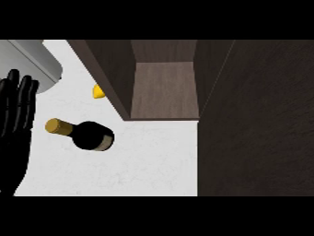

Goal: Pick up the wine, place it into the cabinet and close the cabinet

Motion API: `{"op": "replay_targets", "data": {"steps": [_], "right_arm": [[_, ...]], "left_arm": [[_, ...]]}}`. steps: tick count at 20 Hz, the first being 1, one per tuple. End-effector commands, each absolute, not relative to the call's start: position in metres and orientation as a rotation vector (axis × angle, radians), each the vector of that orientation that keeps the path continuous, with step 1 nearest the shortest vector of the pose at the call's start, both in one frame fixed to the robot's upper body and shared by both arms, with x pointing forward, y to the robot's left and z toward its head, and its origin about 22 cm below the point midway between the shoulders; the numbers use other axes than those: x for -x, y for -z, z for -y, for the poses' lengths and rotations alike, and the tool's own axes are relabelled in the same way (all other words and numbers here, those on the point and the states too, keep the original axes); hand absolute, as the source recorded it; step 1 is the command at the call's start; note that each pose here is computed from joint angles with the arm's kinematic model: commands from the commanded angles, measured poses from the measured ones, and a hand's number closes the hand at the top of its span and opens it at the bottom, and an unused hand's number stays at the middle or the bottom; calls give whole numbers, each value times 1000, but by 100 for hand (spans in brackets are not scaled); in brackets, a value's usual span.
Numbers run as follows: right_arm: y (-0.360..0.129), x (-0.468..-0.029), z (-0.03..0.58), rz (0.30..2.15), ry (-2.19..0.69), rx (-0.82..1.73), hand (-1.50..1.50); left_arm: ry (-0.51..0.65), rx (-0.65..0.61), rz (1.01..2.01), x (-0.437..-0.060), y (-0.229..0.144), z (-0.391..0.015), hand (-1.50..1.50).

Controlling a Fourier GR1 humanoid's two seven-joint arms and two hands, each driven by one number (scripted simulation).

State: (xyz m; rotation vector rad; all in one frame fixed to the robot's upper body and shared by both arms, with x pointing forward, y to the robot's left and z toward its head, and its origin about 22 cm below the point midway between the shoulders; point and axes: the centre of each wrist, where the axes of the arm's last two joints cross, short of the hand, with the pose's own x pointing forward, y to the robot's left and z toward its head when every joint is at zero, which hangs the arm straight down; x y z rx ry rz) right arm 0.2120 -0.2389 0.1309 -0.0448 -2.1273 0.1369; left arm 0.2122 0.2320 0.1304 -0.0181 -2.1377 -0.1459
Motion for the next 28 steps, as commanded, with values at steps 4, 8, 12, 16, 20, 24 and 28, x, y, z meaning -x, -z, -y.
{"op": "replay_targets", "data": {"steps": [4, 8, 12, 16, 20, 24, 28], "right_arm": [[-138, -184, 236, 2086, -107, 40, -150], [-140, -172, 223, 2006, -261, -199, -150], [-168, -145, 225, 1995, -269, -203, -150], [-190, -137, 218, 1994, -297, -205, -150], [-206, -135, 214, 2010, -280, -209, -150], [-222, -129, 213, 1989, -282, -231, -150], [-230, -146, 208, 1979, -267, -222, -150]], "left_arm": [[136, 72, 2186, -181, -107, -262, -150], [-47, 276, 2039, -180, -97, -254, -150], [-67, 292, 2041, -154, -130, -266, -150], [-88, 296, 2035, -151, -143, -262, -150], [-94, 287, 2042, -132, -159, -249, -150], [-91, 287, 2010, -136, -157, -258, -150], [-90, 279, 1982, -143, -169, -251, -150]]}}
